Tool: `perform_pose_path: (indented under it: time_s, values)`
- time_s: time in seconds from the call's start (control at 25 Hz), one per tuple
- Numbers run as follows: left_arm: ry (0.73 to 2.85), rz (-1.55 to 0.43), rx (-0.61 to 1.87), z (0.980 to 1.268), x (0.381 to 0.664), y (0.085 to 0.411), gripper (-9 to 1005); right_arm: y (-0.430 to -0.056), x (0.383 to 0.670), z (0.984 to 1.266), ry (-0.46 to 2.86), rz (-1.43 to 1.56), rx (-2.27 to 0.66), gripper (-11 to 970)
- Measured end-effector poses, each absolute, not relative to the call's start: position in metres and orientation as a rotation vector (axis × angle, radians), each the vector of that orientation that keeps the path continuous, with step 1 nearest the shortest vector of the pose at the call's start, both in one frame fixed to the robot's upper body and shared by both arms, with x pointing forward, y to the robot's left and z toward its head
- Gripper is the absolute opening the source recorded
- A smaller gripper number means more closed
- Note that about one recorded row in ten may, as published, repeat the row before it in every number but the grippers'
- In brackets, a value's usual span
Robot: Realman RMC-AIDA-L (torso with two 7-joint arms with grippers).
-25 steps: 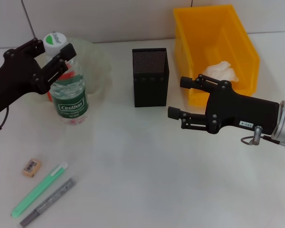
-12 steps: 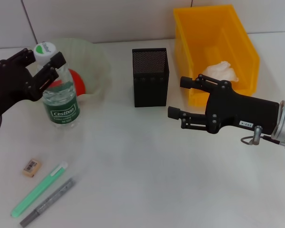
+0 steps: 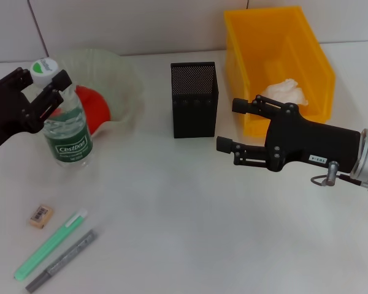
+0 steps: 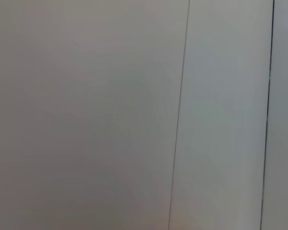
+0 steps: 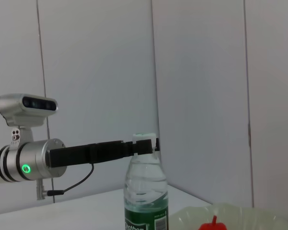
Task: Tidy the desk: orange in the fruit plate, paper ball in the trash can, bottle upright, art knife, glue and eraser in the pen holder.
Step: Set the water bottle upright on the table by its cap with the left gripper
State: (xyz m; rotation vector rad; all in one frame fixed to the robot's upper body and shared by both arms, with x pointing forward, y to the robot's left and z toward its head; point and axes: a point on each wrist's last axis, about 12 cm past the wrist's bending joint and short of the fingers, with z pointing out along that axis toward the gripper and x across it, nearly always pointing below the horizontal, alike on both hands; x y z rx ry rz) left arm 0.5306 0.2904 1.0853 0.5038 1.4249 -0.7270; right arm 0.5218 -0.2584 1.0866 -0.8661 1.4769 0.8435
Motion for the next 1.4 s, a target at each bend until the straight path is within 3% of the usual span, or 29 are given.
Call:
perform_pose_path:
  time_s: [1.4]
  values:
    - [1.465,-0.643,0.42,1.066,0.518,0.307,434,-0.255,0.528,1.093,1.468,0.849,-0.878,837]
